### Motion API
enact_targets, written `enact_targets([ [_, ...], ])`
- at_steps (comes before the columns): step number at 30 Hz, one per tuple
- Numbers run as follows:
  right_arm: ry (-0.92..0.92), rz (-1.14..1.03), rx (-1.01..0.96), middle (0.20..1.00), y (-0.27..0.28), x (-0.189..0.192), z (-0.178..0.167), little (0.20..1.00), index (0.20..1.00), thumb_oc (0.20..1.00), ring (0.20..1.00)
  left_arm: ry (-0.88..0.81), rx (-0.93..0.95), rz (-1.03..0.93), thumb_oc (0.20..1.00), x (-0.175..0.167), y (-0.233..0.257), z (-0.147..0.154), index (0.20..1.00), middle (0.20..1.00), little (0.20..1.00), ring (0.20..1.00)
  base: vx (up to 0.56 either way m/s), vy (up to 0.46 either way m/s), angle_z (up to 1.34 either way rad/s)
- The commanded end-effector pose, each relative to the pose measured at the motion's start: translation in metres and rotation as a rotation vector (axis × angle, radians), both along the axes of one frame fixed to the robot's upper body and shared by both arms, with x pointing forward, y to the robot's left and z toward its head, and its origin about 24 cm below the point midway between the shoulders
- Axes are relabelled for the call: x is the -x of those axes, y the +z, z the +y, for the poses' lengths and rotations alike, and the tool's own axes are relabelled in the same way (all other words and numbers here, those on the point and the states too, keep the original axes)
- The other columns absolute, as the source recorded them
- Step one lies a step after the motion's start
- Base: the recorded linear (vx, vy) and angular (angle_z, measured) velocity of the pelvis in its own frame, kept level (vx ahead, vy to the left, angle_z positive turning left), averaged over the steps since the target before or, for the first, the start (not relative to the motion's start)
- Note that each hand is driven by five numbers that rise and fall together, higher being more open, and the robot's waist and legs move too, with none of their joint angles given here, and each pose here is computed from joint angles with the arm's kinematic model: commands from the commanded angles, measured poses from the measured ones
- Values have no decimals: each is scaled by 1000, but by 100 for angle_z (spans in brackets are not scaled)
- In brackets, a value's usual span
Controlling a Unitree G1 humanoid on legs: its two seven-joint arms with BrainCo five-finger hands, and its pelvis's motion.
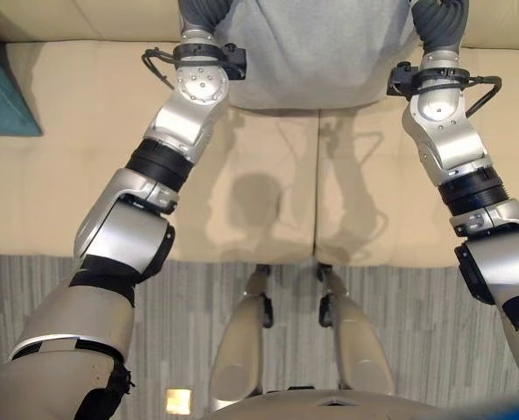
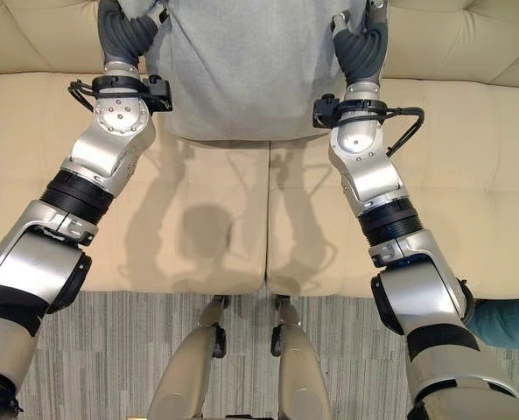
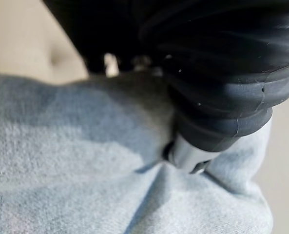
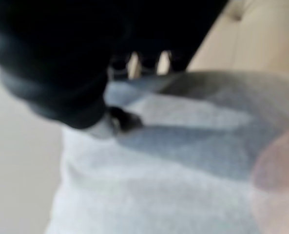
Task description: Pick up all the scattered cushions and arrange them neatly on the sofa.
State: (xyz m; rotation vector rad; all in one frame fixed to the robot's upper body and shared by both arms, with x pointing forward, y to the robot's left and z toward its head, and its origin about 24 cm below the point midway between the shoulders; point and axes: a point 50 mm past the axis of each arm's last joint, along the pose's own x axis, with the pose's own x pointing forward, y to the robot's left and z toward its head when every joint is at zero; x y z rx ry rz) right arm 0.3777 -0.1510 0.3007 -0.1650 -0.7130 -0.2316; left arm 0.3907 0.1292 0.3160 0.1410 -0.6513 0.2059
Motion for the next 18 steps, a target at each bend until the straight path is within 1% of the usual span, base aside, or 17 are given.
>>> enact_targets([
  [1,238,-184,114,200,26,19,75,200,200,200,200,-252,-67,-192,200,23,40,-78,200,200,200,200,-34,-3,-1],
  [8,187,-143,138,200,24,10,71,200,200,200,200,-233,-45,-151,200,17,33,-75,200,200,200,200,-11,-6,0],
  [14,138,-96,177,200,28,0,69,200,200,200,200,-168,-86,-104,200,8,24,-67,200,200,200,200,-27,-16,0],
  [15,128,-85,184,200,28,-2,70,200,200,200,200,-145,-96,-92,520,5,23,-64,520,520,520,520,0,0,0],
  [16,128,-86,184,200,28,-2,70,200,200,200,200,-145,-96,-93,884,5,23,-64,884,884,884,884,0,0,0],
  [17,106,-85,212,200,32,-4,70,200,200,200,200,-110,-116,-97,1000,4,27,-59,1000,1000,1000,1000,0,0,0],
  [18,78,-76,228,200,34,-6,69,200,200,200,200,-91,-121,-97,1000,3,28,-54,1000,1000,1000,1000,-26,-35,-2],
])
